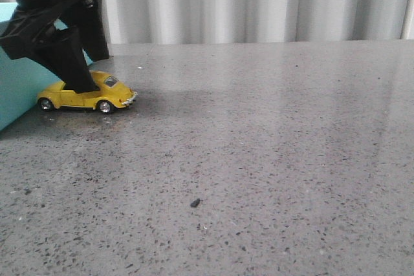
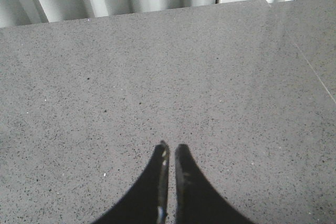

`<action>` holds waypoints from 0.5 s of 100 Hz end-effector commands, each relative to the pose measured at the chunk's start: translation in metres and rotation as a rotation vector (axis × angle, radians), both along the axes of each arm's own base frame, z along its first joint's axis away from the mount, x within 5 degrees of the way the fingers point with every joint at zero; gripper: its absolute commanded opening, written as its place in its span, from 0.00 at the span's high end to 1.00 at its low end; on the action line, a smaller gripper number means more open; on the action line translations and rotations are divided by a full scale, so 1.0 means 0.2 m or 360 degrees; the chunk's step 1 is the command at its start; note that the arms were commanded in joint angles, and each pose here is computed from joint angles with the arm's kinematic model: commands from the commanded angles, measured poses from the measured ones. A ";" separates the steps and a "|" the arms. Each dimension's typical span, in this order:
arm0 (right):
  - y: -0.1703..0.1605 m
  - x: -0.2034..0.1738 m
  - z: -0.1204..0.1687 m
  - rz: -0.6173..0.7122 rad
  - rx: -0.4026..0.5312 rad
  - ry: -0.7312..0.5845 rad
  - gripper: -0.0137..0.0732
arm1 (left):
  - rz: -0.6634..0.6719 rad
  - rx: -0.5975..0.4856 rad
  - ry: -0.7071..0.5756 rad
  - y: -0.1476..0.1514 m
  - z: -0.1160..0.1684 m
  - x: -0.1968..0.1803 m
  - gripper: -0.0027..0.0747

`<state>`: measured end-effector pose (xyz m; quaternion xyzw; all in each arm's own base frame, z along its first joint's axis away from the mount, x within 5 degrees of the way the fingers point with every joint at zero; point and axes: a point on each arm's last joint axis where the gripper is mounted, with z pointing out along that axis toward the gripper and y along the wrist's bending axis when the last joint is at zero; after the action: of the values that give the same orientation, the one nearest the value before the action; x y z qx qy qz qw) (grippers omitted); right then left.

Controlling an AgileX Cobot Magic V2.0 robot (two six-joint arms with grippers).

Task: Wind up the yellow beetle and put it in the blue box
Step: 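Lower the left gripper over the yellow car and grasp it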

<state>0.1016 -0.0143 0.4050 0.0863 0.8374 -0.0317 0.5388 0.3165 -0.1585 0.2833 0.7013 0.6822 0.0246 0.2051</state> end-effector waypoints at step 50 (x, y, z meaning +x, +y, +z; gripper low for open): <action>0.00 0.00 0.07 0.0011 -0.0046 -0.0149 0.89 | 0.0004 -0.0041 -0.0056 -0.02 0.03 0.03 0.50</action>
<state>0.1016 -0.0143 0.4050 0.0863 0.8374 -0.0317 0.5388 0.3234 -0.1613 0.2662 0.7043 0.6855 0.0187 0.1834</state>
